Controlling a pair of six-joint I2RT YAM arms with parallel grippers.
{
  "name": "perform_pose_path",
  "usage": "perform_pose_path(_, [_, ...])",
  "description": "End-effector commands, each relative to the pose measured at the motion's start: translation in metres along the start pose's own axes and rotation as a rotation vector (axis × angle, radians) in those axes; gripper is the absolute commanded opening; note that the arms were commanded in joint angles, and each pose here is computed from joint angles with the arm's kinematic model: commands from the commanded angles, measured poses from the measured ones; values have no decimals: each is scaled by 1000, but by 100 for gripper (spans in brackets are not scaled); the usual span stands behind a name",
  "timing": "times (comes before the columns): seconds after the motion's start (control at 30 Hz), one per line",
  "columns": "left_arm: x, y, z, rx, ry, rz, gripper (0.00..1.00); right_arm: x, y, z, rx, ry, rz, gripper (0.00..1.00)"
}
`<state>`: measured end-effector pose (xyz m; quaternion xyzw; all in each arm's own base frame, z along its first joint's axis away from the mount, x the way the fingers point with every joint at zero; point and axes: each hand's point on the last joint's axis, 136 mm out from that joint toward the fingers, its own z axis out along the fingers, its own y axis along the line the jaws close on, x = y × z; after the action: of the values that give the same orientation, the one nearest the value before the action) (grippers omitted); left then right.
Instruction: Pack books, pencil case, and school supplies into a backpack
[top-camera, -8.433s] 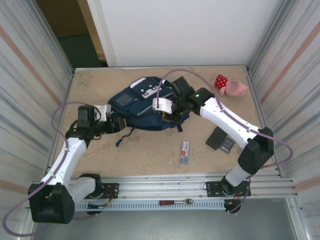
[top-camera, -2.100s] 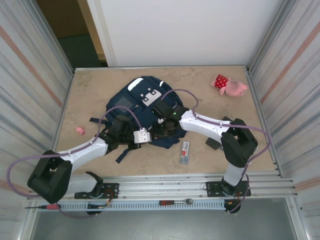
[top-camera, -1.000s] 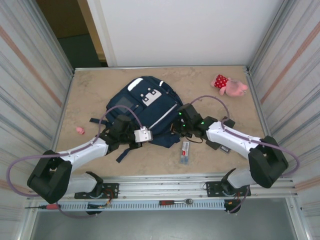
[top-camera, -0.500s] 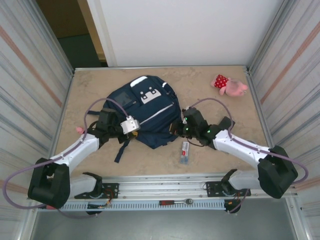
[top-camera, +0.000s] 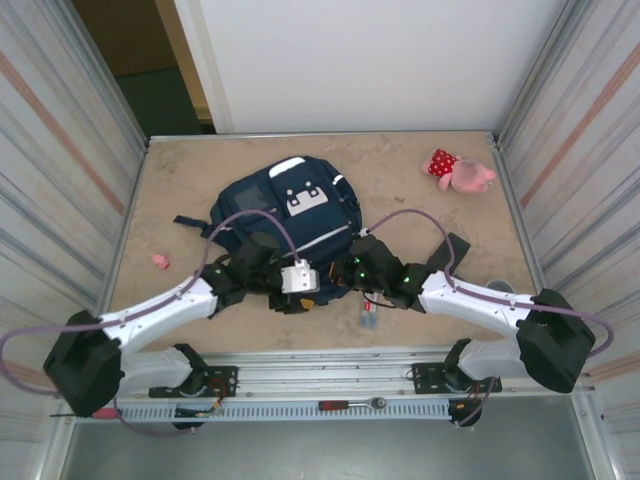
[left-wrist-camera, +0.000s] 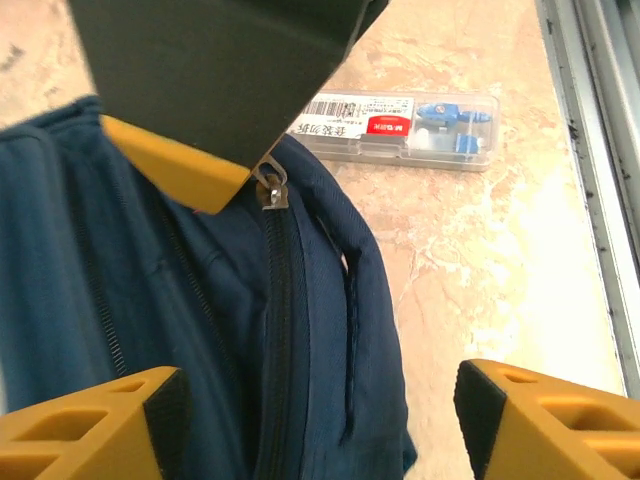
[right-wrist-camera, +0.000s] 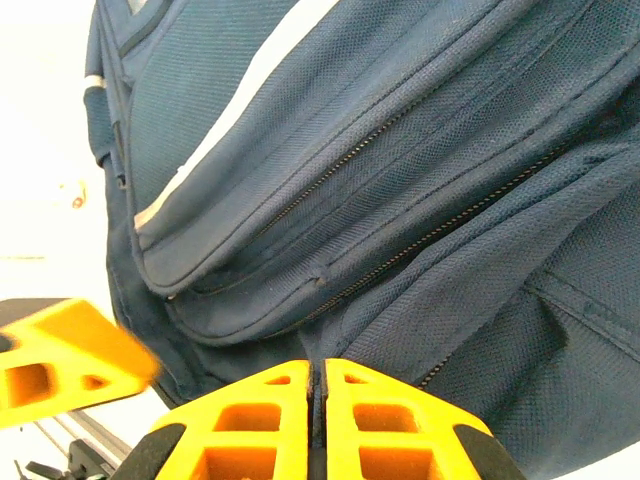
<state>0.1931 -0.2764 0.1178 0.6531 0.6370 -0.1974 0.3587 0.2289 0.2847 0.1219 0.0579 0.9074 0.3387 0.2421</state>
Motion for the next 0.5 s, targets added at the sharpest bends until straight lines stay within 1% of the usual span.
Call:
perform_pose_path(0.0, [-9,23,22,-51,7,-72,68,-15,31,-8,-77,-49,7,0])
perform_pose_path(0.03, [-6,25,29,-43,22,-74,65,-15,33,-9,-83,-46,1,0])
perform_pose_path(0.07, [-3,27,37,-38,36,-78,59,-16,36,-10,-90,-43,-11,0])
perform_pose_path(0.17, [-1,27,44,-25,44,-76,28,-18,31,-13,-74,-32,-26,0])
perform_pose_path(0.2, [1,26,42,-27,46,-69,21,-21,24,-13,-58,-29,-17,0])
perform_pose_path(0.27, [6,25,32,-31,42,-58,9,-29,9,-14,-42,-28,8,0])
perform_pose_path(0.37, [18,19,7,-14,27,-46,6,-44,-23,-17,-12,-32,49,0])
perform_pose_path(0.47, [37,19,-19,-20,63,-40,6,-56,-47,-24,28,-43,53,0])
